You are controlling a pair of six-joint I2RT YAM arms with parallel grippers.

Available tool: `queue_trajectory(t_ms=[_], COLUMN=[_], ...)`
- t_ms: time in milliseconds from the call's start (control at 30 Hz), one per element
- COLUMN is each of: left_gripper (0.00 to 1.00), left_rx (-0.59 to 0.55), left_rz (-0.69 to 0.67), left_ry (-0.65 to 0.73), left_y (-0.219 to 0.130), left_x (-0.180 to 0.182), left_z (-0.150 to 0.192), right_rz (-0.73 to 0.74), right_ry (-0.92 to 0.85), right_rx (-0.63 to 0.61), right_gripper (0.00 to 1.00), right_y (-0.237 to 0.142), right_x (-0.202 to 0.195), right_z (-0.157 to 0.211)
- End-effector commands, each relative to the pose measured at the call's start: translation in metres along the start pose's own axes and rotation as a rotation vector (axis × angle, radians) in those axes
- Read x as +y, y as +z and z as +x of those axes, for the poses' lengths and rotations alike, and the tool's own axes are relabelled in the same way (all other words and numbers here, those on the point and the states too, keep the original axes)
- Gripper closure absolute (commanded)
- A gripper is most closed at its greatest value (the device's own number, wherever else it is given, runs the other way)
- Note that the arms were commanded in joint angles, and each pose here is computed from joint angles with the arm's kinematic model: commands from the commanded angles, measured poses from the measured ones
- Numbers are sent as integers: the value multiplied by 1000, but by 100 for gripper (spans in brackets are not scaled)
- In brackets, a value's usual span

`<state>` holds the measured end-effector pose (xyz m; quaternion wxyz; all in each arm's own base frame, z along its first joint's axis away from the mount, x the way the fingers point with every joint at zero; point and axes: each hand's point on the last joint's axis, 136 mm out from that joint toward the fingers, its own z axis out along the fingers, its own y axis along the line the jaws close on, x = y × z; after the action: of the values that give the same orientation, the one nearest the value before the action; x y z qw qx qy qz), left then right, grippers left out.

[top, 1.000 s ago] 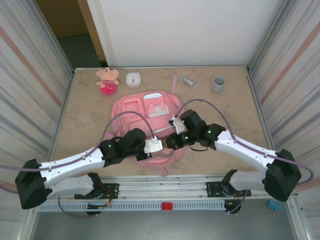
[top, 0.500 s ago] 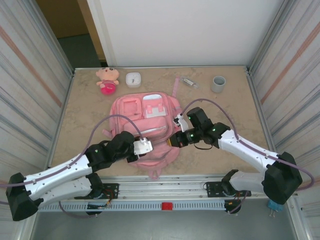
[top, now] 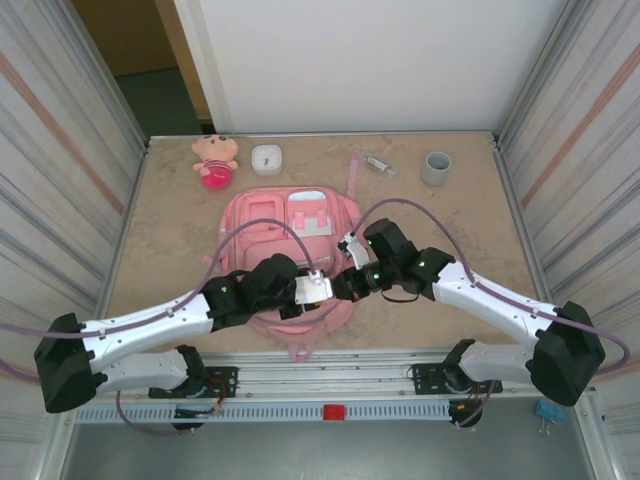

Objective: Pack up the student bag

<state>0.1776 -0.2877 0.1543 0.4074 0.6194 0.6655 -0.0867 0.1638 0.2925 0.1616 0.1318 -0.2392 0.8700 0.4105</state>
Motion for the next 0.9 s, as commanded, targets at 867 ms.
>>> queue_trajectory(t_ms=[867], left_gripper=[99], left_rx=[-245], left_rz=[8], left_ry=[65], left_y=[-62], left_x=[-7], left_z=[-10], right_rz=[299], right_ry=[219], right_rx=[-307], right_gripper=[100], right_y=[-14], right_x=[-141], right_z=[-89])
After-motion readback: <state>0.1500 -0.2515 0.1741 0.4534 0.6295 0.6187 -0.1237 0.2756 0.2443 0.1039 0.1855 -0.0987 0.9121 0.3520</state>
